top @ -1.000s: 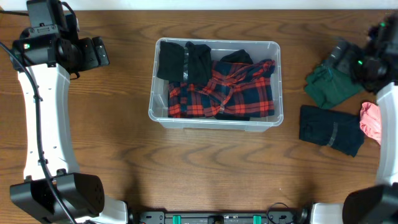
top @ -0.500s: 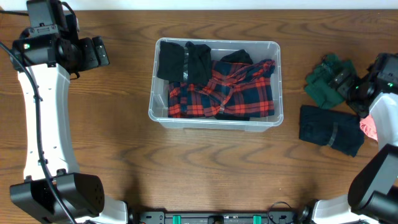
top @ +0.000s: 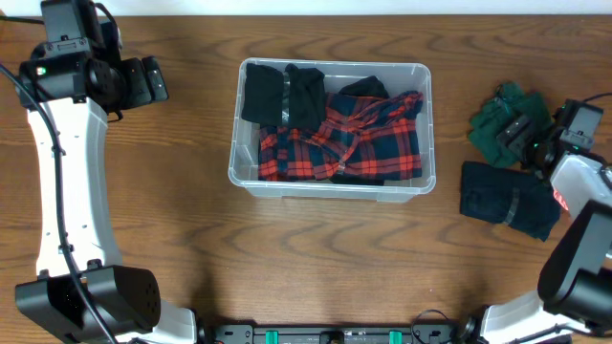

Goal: Pack container
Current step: 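Move the right gripper to the dark green garment and grasp it, then lift the green garment and carry it over the bin, then lower the green garment into the bin's back-right area and release, then move the right gripper to the navy garment and grasp it, then lift the navy garment and carry it over the bin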

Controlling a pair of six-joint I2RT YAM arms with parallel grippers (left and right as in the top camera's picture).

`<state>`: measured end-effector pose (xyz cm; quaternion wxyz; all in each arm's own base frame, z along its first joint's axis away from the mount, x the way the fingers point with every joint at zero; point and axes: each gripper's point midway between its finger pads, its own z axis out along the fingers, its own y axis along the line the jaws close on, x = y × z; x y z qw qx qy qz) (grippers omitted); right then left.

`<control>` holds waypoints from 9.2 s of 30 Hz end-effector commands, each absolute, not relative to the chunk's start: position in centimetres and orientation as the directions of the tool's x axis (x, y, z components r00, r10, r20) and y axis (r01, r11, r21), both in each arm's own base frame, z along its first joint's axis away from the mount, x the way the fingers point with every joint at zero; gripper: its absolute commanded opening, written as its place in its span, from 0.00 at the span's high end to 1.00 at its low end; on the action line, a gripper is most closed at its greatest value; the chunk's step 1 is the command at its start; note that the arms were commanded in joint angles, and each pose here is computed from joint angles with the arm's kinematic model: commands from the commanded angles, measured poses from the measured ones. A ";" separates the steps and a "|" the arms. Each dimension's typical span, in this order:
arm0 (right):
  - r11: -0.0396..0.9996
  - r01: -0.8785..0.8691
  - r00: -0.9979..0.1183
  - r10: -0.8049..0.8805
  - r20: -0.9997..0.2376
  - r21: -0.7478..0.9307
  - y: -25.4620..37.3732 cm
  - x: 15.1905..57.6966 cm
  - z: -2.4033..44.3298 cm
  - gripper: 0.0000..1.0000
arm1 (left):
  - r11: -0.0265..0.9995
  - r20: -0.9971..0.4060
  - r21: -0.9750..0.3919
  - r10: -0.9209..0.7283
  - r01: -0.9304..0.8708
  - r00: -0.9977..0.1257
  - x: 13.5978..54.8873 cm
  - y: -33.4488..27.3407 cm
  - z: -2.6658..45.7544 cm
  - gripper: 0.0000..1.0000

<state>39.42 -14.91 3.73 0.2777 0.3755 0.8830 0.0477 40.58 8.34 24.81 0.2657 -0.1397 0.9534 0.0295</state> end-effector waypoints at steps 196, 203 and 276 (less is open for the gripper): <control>0.538 0.832 -0.470 0.812 -0.346 0.133 -11.2 27.0 6.8 0.01 | 0.958 -0.527 -0.019 -0.254 -0.287 -0.811 40.6 8.5 25.4 0.02; 0.335 0.941 -0.310 0.911 -0.272 0.053 -12.3 23.0 4.8 0.01 | 0.958 -0.527 -0.019 -0.254 -0.287 -0.811 40.6 8.5 25.4 0.02; 0.604 0.293 -0.396 0.782 -0.480 0.741 -2.2 32.1 25.6 0.99 | 0.958 -0.527 -0.019 -0.254 -0.287 -0.811 40.6 8.5 25.4 0.02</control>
